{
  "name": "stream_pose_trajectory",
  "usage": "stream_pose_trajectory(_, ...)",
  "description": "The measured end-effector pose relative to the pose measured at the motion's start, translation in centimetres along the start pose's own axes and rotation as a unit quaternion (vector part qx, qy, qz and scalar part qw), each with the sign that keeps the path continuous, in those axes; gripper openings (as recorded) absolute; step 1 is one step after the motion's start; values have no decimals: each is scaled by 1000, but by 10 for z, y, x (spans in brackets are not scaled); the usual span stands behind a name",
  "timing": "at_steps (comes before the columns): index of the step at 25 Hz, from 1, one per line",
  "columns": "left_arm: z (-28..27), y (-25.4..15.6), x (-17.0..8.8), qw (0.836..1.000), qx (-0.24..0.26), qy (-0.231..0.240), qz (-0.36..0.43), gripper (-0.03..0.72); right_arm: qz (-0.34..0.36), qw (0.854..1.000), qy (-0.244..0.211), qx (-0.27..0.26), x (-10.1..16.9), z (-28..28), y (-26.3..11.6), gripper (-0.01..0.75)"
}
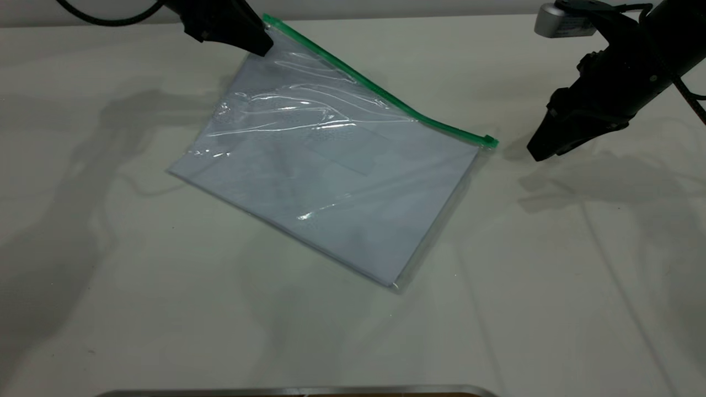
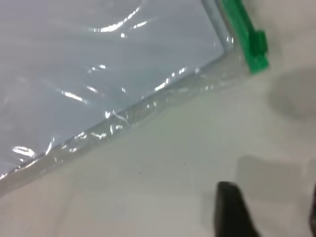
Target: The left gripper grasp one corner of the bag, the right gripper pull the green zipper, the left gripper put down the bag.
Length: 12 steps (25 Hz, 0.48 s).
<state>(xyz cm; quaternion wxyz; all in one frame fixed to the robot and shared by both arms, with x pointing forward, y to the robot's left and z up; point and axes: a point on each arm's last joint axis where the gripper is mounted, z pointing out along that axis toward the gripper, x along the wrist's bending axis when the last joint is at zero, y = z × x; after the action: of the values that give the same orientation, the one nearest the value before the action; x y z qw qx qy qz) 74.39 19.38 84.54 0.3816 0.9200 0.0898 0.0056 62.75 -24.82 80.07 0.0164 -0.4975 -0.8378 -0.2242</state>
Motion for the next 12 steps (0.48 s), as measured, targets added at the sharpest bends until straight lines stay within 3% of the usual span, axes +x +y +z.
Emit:
stream_pose_trajectory(3, 2, 0, 2, 999, 18, 19, -25, 458, 2, 1000, -2, -5, -1, -1, 3, 567)
stream_pose_trajectory(6, -1, 0, 8, 996, 43, 54, -53, 578, -5, 1000, -10, -23, -2, -10, 15, 607)
stream_pose_trajectory(9, -17, 8, 13, 989, 68, 103, -85, 629, -21, 998, -25, -58, -1, -33, 35, 599)
stream_pose_trajectory(12, -45, 28, 12, 979, 83, 135, -125, 633, -41, 994, -34, -99, 7, -68, 56, 583)
